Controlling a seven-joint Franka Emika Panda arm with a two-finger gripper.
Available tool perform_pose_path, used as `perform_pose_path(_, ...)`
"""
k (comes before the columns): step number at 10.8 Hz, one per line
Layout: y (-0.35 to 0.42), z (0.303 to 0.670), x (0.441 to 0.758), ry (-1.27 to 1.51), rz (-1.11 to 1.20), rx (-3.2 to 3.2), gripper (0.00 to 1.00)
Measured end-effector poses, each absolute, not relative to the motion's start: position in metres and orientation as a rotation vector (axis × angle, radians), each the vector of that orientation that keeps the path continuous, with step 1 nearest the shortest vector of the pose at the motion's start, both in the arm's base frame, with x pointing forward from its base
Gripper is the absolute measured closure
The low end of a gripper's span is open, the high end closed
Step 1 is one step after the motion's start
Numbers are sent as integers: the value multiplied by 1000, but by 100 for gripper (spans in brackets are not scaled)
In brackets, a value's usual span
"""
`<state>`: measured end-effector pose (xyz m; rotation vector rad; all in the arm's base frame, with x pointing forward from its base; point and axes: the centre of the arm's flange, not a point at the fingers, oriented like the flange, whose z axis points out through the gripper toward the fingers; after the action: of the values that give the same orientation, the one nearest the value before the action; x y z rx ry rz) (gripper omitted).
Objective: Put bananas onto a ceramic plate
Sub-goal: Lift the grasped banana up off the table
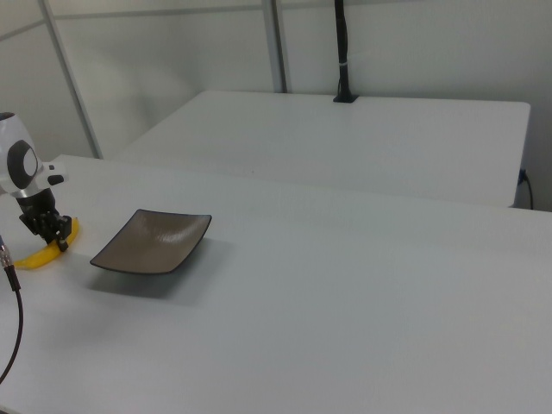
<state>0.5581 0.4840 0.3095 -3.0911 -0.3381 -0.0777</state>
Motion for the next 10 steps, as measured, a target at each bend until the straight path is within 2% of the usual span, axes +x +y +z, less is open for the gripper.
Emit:
perform_pose_path(3,485,315,559,-368,-90,-3082,68)
perform_pose_path(5,487,334,559,-369,-124,-3066,68)
perform_pose_path(7,485,372,559,-360,-189,-3036,68)
perform_pose_path(10,449,455,564,-257,-212,-2998,68)
